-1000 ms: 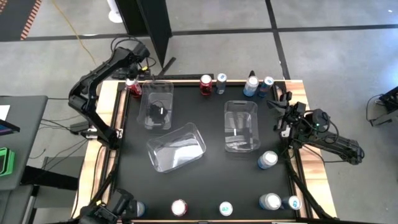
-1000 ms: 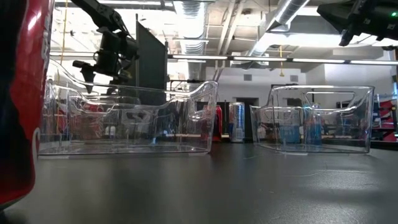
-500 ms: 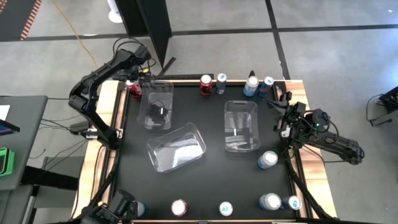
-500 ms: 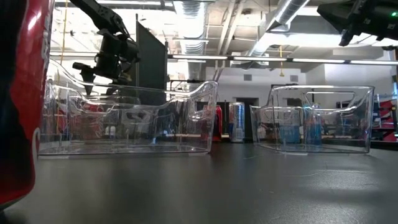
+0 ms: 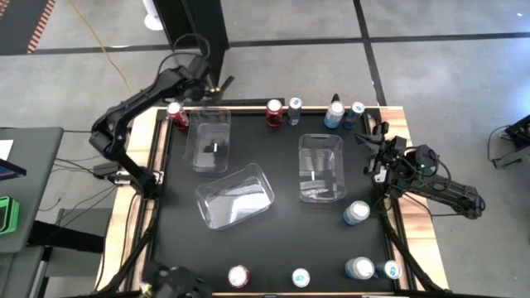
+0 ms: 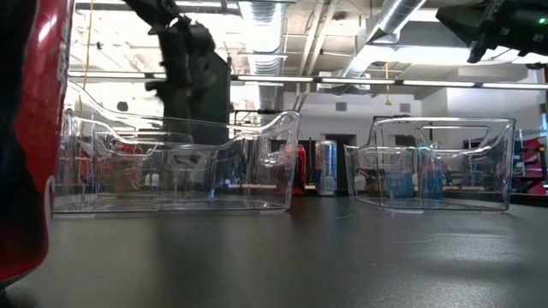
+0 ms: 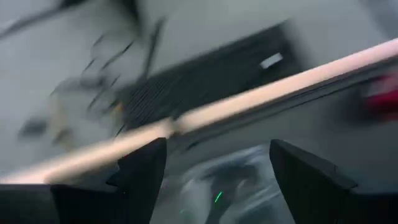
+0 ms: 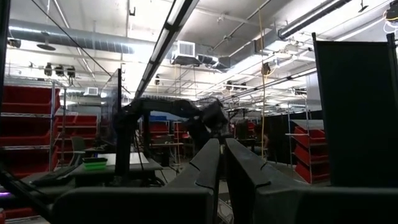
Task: Sort soda cans
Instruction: Put the top left red soda can into the left transparent bin
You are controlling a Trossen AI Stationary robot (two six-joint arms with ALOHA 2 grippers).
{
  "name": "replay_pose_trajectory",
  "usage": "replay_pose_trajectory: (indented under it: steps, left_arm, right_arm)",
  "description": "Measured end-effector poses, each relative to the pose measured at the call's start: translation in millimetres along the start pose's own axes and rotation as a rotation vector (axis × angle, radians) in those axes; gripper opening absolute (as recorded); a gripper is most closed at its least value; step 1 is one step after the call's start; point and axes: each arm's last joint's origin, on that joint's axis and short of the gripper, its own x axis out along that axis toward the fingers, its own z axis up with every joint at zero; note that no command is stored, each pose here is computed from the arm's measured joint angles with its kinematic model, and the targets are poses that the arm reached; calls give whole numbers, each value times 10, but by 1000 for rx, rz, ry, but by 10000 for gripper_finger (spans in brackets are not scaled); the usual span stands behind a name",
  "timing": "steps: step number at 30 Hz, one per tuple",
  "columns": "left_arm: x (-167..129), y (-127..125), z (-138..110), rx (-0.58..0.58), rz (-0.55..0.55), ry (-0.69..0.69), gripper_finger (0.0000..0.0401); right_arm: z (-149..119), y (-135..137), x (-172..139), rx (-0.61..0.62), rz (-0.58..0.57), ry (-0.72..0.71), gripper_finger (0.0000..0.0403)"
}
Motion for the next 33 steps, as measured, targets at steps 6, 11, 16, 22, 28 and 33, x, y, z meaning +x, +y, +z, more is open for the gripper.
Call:
replay_pose_trajectory:
  steps: [6,11,16,22,28,33]
  left_arm:
    - [-143,-413,142,181,-259,-193,281]
    - [-229,-726,134,357,-367,-299,281]
    - [-272,-1018,99,478,-439,-385,281]
    - [-186,-1103,59,511,-244,-361,281]
    - [-194,-686,186,194,30,-256,281]
    - [-94,-232,172,-39,149,-73,281]
  right_arm:
    - [0,0,0,0,0,0,47]
    - [1,0,0,0,0,-2,47]
    - [3,0,0,0,0,-3,47]
    - [4,0,0,0,0,-4,47]
    - [3,0,0,0,0,-3,47]
    - [2,0,0,0,0,-2,47]
